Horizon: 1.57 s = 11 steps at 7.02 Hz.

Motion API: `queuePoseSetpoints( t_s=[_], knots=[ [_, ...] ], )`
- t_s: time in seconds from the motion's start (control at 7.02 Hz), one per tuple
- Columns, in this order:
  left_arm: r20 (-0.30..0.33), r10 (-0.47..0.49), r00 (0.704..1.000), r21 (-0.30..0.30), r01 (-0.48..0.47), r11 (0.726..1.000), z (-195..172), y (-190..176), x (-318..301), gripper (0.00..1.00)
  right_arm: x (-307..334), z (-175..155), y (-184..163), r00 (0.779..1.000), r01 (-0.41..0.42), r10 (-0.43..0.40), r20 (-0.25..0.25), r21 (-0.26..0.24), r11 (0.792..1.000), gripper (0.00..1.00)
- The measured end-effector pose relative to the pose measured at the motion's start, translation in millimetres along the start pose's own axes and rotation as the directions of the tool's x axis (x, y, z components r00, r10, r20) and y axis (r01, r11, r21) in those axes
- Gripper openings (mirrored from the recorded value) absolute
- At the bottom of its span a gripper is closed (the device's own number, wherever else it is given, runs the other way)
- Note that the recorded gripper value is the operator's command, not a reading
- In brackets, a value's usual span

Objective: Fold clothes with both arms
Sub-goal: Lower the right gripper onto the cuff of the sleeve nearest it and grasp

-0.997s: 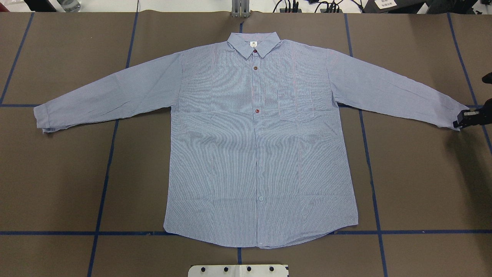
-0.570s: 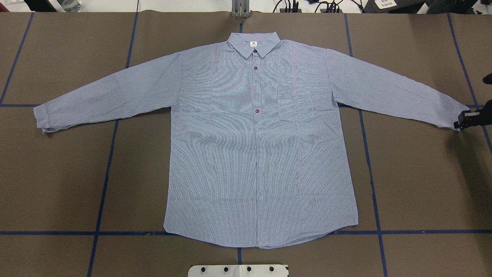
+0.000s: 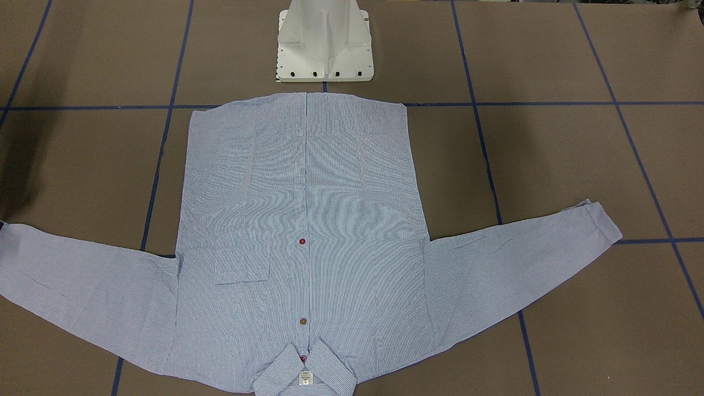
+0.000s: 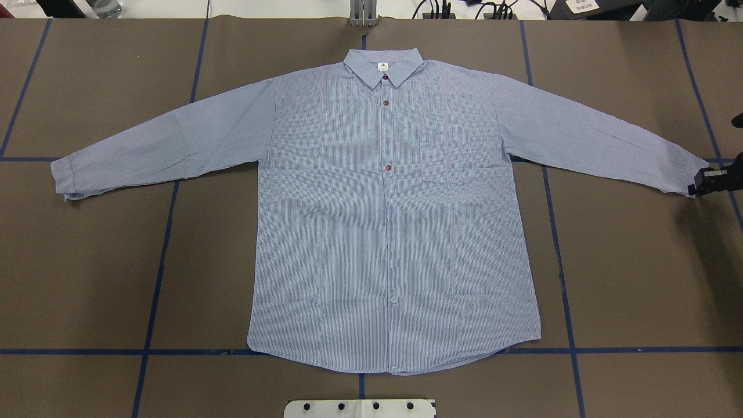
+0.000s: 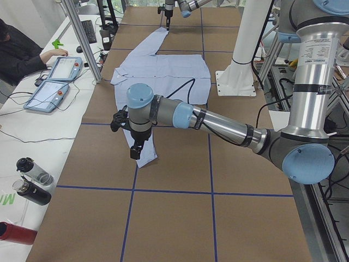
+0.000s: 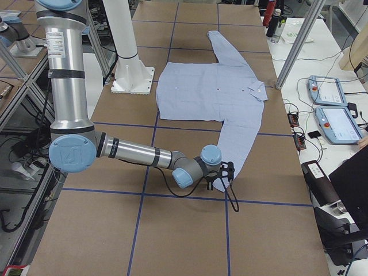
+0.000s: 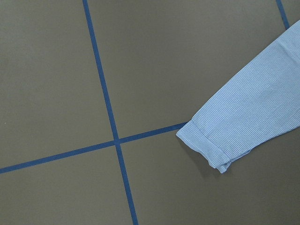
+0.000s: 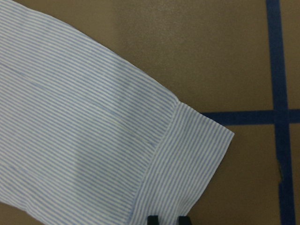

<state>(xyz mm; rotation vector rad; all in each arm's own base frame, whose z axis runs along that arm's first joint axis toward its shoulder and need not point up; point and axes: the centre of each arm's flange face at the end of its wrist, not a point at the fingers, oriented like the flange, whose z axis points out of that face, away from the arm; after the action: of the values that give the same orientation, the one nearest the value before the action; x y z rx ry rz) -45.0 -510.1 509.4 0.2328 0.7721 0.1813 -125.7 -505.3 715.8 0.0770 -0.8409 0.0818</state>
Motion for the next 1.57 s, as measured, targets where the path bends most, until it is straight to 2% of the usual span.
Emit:
queuePoseSetpoints(
  t_s=[0.43,0.57,0.71,1.57],
  knots=[
    [0.001,-0.003,1.000,0.003,0.003,1.000,-1,0,1,0.99,4,0,3,1.000,-0.007,0.007,-0.004,-0.003,1.000,0.25],
    [0.000,-0.003,1.000,0.003,0.003,1.000,-2,0,2,0.99,5,0,3,1.000,-0.008,0.008,-0.004,-0.003,1.000,0.16],
    [0.000,-0.003,1.000,0.004,0.003,1.000,-2,0,2,0.99,6,0,3,1.000,-0.010,0.010,-0.005,-0.003,1.000,0.00],
    [-0.001,-0.015,1.000,0.007,0.015,1.000,-3,-2,3,0.99,2,-11,-3,1.000,-0.009,0.009,0.005,0.018,1.000,0.00]
  ],
)
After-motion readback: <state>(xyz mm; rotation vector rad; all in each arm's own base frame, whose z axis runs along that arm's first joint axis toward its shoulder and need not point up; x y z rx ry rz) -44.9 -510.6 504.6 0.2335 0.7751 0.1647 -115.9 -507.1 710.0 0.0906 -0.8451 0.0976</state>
